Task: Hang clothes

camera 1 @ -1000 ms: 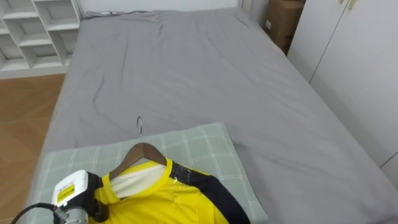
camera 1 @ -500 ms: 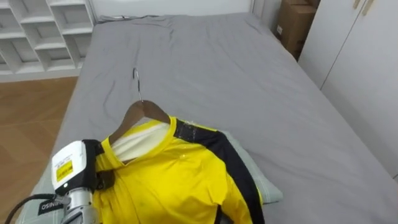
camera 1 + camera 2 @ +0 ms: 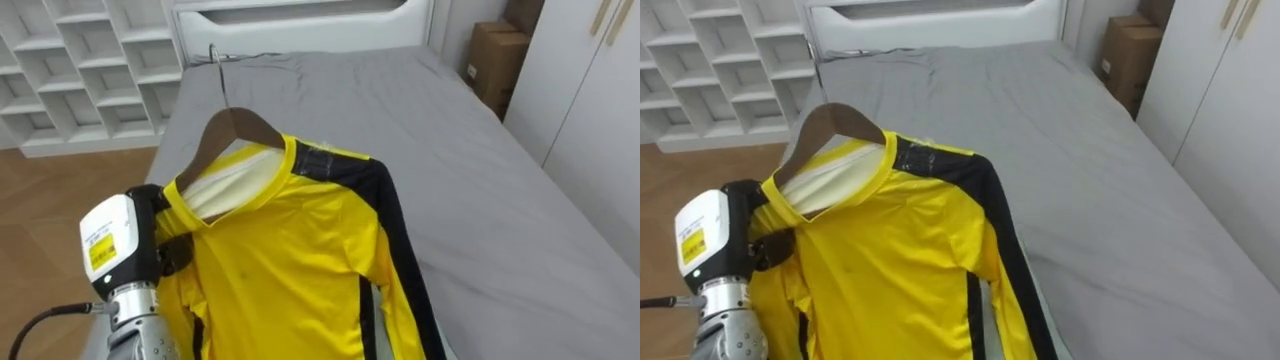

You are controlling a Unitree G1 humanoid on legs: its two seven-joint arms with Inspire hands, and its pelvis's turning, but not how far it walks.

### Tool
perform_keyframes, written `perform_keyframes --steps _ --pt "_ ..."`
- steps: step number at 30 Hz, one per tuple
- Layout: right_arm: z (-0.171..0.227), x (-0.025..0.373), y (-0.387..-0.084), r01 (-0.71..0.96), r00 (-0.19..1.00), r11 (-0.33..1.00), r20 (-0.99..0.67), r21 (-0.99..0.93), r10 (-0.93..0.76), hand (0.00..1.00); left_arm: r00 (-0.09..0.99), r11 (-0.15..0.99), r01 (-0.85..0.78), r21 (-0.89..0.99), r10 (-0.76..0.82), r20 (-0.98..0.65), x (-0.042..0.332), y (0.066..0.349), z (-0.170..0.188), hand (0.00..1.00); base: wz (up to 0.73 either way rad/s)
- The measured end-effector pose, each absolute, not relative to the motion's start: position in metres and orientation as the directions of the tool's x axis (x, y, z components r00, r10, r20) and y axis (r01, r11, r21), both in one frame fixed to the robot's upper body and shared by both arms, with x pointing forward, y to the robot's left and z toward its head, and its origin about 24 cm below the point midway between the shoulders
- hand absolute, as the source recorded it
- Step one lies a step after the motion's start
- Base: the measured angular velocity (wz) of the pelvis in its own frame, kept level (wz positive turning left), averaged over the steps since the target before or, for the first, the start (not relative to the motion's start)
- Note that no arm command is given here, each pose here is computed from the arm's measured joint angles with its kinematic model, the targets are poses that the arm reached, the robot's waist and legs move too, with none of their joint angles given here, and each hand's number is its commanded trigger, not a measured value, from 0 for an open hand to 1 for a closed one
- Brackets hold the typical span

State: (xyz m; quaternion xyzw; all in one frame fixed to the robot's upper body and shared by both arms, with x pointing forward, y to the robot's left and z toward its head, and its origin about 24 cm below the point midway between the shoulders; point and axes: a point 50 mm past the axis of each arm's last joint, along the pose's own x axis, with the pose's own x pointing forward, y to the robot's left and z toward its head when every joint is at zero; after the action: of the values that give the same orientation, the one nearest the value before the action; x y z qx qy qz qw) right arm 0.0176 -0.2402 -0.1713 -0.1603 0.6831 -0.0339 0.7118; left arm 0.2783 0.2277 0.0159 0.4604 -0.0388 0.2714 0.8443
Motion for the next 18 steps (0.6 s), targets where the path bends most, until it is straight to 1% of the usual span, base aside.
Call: perform_keyframes --steps 10,18 --pt "-0.1714 0.0171 -0.2399 -0.169 0.054 0.951 -0.966 -0.258 -0.253 0.0 0.845 0.436 -0.511 0.741 0.413 0.34 0.2764 0.2255 0.0211 1.0 0.01" --pt "-0.1702 0.0204 -0.2444 -0.113 0.056 0.952 -0.959 -0.283 -0.279 0.0 0.832 0.421 -0.53 0.736 0.425 0.357 0.2759 0.2262 0.0221 1.0 0.0"
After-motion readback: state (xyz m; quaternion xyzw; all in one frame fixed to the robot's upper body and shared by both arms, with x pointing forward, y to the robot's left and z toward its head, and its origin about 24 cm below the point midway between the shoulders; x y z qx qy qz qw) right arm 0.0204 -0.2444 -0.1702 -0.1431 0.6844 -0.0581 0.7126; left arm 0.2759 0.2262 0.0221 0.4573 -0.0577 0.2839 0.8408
